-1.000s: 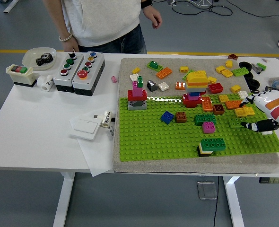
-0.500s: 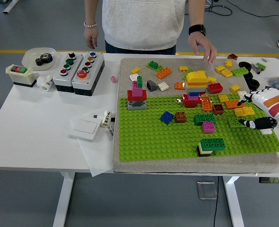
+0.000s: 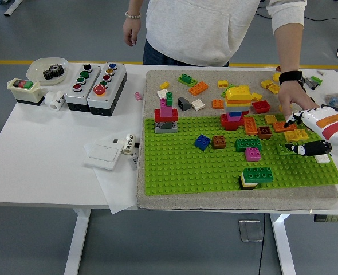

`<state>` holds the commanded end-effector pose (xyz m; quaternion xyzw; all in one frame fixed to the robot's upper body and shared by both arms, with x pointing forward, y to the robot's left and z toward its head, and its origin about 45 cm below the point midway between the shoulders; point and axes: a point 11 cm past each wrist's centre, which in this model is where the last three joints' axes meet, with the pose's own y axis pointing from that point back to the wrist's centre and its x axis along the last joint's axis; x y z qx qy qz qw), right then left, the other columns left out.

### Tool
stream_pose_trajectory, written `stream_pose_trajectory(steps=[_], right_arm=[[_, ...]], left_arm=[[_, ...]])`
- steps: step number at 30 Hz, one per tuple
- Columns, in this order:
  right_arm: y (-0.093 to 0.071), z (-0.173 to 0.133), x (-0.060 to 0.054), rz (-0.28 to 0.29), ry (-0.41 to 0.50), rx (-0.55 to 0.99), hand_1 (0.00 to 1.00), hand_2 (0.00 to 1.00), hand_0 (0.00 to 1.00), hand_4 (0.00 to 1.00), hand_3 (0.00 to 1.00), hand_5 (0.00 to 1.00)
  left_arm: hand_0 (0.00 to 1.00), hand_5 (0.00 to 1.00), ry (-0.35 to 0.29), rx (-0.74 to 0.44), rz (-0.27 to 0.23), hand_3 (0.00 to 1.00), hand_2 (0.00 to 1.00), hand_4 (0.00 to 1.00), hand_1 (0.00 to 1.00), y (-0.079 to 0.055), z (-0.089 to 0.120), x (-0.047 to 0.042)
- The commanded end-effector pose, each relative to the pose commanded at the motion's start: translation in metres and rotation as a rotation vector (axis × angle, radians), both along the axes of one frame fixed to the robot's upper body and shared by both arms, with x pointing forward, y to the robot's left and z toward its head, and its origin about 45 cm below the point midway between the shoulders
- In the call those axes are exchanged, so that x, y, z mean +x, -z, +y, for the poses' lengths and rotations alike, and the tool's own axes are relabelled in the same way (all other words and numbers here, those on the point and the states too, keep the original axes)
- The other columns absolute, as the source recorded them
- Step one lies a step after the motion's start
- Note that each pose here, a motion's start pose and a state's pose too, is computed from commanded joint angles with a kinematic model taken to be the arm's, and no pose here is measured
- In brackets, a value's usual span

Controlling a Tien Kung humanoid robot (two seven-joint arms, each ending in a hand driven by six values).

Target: Pick up the brick,pile it on top of brick,press brick,pick up the brick,pile it on top of brick,press brick

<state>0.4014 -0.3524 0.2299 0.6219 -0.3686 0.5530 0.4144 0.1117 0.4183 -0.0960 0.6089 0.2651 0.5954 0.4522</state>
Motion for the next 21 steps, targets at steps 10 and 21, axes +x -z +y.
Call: stream_pose_trajectory(steps=[10,21], right_arm=[[-0.004,-0.012,0.004,-0.023,0.056,-0.050,0.606,0.649,0.582,0.824,0.627,0.342],[-0.003,-0.022,-0.001,-0.005,0.062,-0.059,0.609,0.654,0.582,0.833,0.628,0.356]], left_arm=[[0.787,0.640,-0.006,-0.001,-0.008,0.622,0.764,0.683,0.797,-0.001,0.000,0.0022],[0.788,0.640,-0.004,-0.001,-0.004,0.623,0.765,0.683,0.795,0.000,0.000,0.0008]])
